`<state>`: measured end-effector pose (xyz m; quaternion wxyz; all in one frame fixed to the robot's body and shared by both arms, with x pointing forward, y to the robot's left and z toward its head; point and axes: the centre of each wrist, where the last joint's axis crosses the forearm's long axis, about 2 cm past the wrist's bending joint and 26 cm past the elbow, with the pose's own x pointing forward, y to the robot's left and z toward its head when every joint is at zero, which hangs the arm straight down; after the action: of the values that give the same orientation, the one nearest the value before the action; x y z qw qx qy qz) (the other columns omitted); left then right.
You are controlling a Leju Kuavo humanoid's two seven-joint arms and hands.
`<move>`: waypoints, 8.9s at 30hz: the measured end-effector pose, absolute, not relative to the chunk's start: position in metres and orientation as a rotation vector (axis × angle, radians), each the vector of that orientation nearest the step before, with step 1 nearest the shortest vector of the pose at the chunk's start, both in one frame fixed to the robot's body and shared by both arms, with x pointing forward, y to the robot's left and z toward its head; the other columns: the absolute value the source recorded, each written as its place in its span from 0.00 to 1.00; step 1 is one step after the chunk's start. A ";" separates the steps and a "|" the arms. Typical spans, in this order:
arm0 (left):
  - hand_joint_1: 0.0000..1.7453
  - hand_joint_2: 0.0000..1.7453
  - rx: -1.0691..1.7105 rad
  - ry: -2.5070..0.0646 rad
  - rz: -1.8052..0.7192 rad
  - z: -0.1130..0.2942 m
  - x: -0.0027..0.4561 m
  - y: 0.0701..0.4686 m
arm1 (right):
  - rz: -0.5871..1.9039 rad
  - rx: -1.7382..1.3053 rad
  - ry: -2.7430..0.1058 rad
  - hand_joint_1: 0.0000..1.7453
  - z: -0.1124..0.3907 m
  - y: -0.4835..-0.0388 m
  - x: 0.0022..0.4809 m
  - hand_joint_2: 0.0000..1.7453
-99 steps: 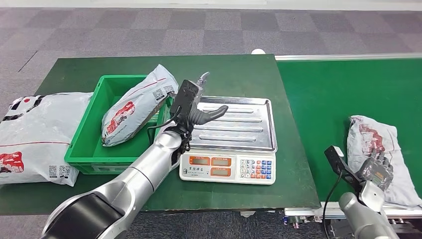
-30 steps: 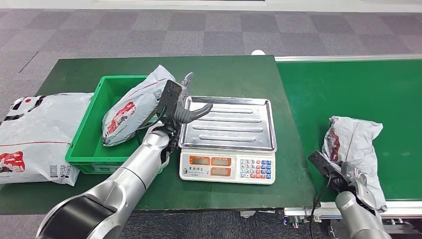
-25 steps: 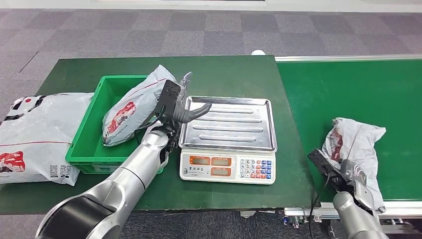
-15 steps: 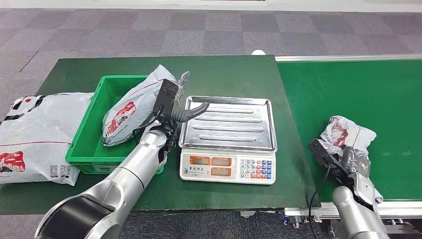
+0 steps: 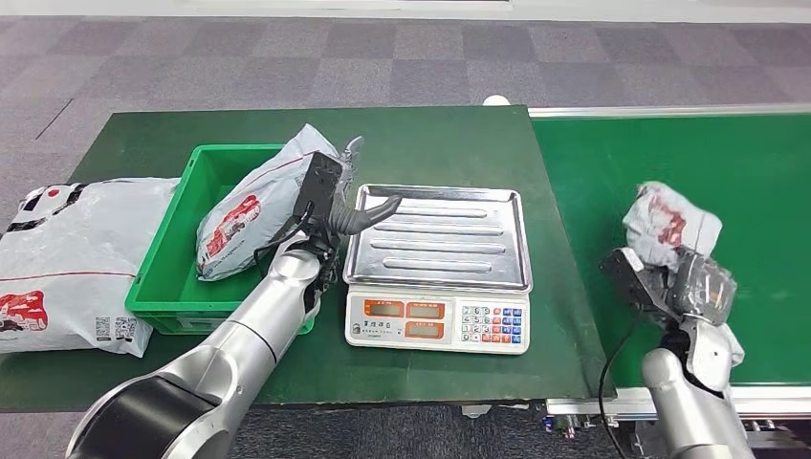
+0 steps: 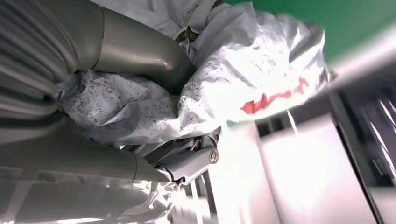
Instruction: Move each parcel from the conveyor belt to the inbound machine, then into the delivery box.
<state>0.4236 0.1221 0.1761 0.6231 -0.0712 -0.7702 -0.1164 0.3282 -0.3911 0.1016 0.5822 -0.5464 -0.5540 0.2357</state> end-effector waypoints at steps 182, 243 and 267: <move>1.00 1.00 0.653 -1.409 -2.129 0.175 0.357 0.006 | -0.021 -0.530 -2.090 0.00 0.157 -0.307 0.345 1.00; 1.00 1.00 1.551 -1.545 -1.859 0.259 0.423 0.044 | 0.013 -0.512 -2.114 0.00 0.169 -0.305 0.342 1.00; 1.00 1.00 1.534 -0.946 -1.626 0.229 0.456 0.131 | 0.093 -0.509 -2.043 0.00 0.169 -0.307 0.344 1.00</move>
<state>0.4556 0.1313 0.2293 0.3496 0.5923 -0.3650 -0.6275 0.3437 -0.3074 0.1692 0.4942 -0.2098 -0.8428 0.0382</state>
